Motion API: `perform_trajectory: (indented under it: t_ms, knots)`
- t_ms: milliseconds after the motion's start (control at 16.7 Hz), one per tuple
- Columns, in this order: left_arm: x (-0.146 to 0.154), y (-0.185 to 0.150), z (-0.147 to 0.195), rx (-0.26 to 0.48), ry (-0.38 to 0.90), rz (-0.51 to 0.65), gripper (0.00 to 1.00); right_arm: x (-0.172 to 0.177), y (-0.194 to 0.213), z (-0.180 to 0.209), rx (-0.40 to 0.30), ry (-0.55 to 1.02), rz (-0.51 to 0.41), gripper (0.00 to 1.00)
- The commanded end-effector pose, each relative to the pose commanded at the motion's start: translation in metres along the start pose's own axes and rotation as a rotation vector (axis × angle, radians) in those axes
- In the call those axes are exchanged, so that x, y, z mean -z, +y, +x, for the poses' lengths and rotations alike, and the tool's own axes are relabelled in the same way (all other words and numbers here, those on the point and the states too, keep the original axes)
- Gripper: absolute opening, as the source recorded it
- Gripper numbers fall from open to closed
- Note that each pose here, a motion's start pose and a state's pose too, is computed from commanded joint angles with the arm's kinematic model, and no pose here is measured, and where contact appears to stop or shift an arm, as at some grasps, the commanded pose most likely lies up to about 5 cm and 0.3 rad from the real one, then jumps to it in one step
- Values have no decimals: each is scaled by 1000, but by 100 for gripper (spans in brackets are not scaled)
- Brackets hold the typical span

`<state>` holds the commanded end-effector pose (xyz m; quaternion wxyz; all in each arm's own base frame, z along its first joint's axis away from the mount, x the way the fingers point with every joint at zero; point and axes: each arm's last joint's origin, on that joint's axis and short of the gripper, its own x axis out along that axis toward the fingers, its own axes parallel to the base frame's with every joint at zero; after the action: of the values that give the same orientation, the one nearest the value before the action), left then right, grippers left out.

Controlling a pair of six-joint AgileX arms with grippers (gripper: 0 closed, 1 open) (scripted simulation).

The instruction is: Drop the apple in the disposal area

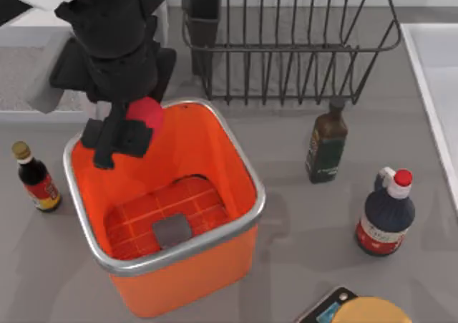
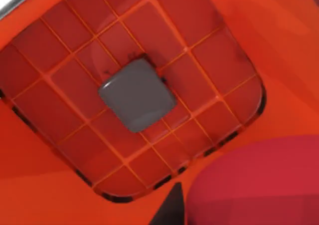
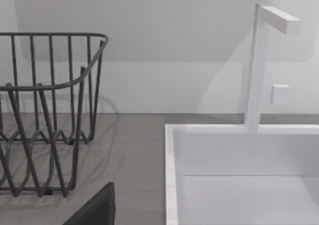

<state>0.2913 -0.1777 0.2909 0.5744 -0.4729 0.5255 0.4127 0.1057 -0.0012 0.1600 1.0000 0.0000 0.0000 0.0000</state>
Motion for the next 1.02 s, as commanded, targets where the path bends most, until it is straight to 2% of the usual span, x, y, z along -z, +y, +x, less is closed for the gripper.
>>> perform_trajectory:
  t_ms: [180,360,780,1020]
  knots:
    - [24,12,7,-28,-20,-121,0,0,0,0,0,0,0,100]
    - [36,21,13,-52,-39,-184,0,0,0,0,0,0,0,100]
    - [36,21,14,-53,-39,-195,0,0,0,0,0,0,0,100]
    - [36,22,37,-48,-37,-191,0,0,0,0,0,0,0,100]
